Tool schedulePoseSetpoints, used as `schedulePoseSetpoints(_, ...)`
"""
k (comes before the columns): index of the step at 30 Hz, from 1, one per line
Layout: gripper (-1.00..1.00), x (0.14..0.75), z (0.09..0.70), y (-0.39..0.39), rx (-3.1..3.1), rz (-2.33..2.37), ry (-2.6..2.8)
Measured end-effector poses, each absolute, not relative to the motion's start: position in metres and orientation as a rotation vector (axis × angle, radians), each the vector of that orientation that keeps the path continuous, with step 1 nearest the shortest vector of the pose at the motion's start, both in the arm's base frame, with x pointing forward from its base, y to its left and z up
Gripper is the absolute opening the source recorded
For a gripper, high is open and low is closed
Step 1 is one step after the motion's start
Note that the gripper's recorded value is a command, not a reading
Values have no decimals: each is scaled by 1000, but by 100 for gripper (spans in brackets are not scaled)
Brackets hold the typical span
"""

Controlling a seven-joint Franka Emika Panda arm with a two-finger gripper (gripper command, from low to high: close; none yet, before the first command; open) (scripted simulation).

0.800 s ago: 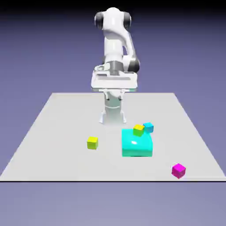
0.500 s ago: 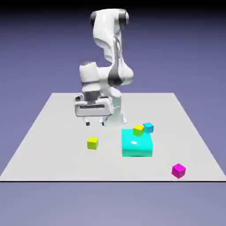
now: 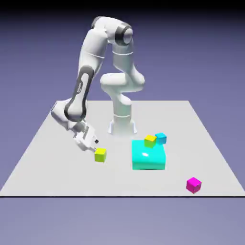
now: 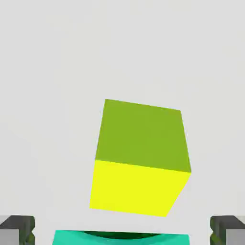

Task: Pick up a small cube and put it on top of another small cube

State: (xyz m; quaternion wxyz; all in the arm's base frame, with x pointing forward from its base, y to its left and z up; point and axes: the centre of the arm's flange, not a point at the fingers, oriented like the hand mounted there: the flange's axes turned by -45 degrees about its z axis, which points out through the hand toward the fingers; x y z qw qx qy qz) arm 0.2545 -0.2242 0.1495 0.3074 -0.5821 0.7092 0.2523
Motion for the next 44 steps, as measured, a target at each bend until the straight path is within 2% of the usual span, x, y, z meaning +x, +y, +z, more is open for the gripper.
schedulePoseSetpoints(6,0,262,100,-191,-1540,667,1875)
schedulePoseSetpoints(7,-100,262,95,-188,-1540,668,1875)
schedulePoseSetpoints(9,-100,262,95,-188,-1539,666,1875)
schedulePoseSetpoints(15,-100,261,151,-216,-1548,681,1855)
schedulePoseSetpoints(23,-100,321,195,-102,-1752,872,1590)
schedulePoseSetpoints(35,-100,327,282,42,-2169,950,1327)
schedulePoseSetpoints(37,-100,325,285,47,-2188,948,1320)
schedulePoseSetpoints(40,-100,313,242,74,-2186,949,1317)
schedulePoseSetpoints(41,100,308,231,79,-2188,949,1320)
schedulePoseSetpoints(44,100,314,245,72,-2188,951,1316)
